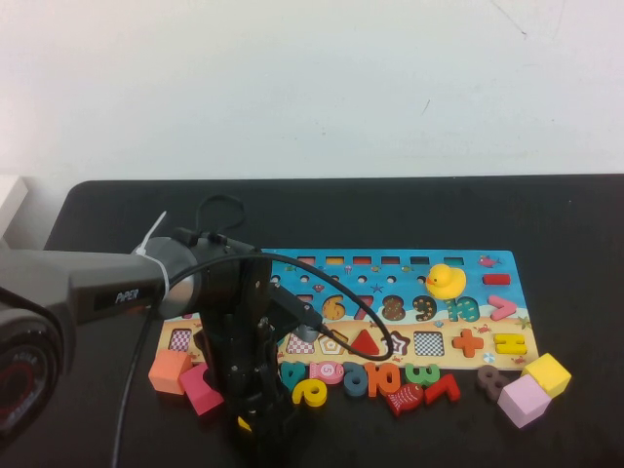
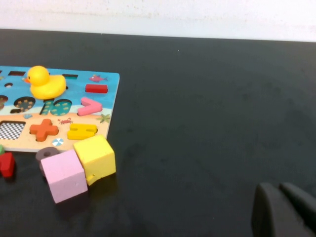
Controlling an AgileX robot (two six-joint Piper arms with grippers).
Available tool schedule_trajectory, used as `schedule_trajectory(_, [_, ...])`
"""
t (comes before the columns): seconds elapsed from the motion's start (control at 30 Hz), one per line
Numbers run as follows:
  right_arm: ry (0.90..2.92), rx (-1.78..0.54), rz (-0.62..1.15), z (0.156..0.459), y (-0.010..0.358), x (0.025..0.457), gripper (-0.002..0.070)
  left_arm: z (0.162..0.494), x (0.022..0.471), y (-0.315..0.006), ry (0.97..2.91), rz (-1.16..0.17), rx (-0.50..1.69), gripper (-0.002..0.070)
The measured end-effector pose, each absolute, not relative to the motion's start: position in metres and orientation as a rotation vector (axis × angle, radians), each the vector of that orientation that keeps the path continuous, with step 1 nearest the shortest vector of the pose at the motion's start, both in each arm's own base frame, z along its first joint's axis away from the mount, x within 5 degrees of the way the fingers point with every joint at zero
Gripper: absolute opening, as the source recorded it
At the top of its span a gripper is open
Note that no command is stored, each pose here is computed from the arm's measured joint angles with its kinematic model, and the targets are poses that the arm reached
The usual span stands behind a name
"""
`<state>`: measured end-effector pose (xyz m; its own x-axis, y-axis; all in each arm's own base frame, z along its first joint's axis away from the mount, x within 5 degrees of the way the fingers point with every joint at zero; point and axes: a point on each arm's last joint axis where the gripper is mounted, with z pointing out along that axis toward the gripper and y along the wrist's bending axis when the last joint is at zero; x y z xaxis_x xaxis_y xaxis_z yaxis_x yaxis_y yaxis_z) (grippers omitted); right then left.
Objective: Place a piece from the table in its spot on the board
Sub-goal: Pick up the "Pentagon", then place the "Pentagon" into the hole of the Pentagon
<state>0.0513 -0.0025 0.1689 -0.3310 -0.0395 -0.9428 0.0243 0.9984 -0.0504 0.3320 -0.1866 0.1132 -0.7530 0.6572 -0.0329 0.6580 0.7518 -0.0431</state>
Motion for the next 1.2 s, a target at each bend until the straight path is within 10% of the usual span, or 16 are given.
schedule_trajectory(1.2, [1.907, -0.009, -0.063, 0.169, -0.002, 0.051, 0.0019, 0.209, 0.369, -0.216, 2.636, -0.236, 1.129, 0.0310])
